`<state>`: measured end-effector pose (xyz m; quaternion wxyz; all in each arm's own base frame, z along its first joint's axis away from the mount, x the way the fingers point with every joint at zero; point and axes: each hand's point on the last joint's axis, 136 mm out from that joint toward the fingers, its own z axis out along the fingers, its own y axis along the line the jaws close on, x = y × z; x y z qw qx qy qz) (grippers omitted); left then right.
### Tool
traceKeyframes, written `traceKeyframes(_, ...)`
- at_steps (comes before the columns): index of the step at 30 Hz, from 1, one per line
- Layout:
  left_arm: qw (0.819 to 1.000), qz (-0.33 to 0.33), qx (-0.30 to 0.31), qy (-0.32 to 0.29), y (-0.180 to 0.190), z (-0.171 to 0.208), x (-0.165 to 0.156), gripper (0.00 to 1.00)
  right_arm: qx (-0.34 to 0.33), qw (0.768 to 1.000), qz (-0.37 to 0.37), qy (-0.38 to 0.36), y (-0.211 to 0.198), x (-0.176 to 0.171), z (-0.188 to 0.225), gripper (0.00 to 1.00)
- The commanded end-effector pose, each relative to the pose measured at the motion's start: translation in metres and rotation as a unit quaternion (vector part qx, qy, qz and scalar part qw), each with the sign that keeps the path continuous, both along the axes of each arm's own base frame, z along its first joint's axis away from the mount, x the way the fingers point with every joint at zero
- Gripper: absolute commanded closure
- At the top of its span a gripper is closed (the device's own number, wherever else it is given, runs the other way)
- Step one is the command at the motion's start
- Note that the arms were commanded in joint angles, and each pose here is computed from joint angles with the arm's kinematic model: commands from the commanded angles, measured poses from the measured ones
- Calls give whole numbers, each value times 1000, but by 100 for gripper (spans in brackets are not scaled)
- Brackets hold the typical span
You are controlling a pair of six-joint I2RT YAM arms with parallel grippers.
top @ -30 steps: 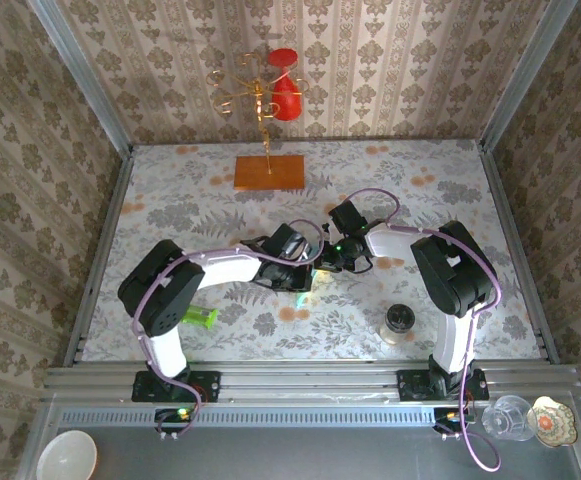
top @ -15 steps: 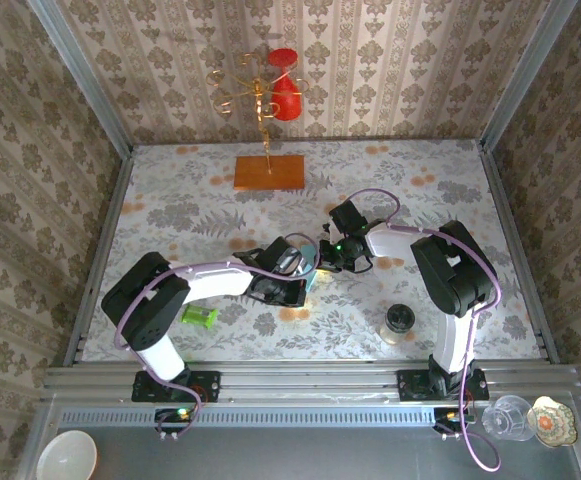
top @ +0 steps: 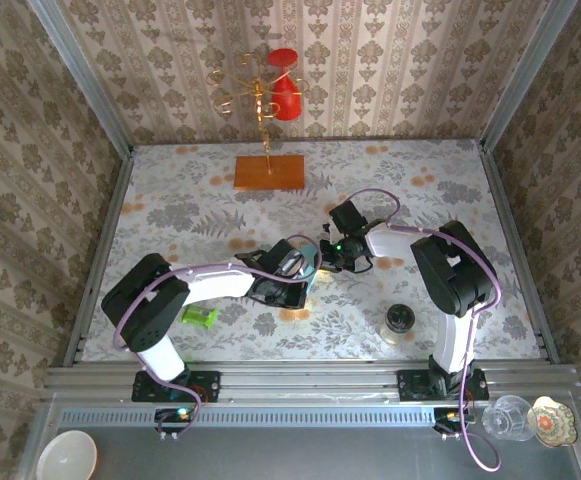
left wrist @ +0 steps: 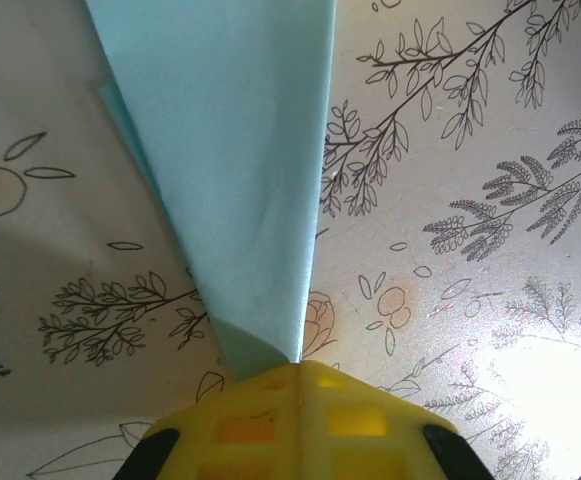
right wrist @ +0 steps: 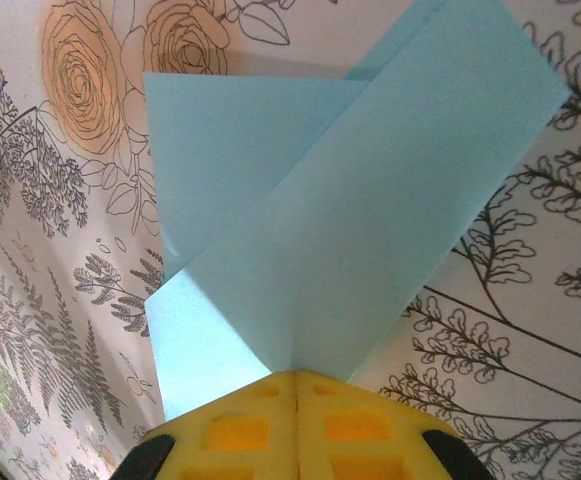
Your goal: Fold a paper plane with a square sheet of paper (pick it up from the middle)
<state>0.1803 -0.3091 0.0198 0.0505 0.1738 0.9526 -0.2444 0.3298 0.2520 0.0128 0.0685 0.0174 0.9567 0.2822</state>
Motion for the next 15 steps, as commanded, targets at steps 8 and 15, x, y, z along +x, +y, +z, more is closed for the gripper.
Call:
traceKeyframes(8, 998, 20, -54, -41, -6, 47, 24, 100, -72, 996, -37, 38, -34, -10, -41, 91)
traceKeyframes(15, 998, 41, -43, -22, -11, 23, 43, 100, -53, 998, -34, 28, -29, -8, -32, 91)
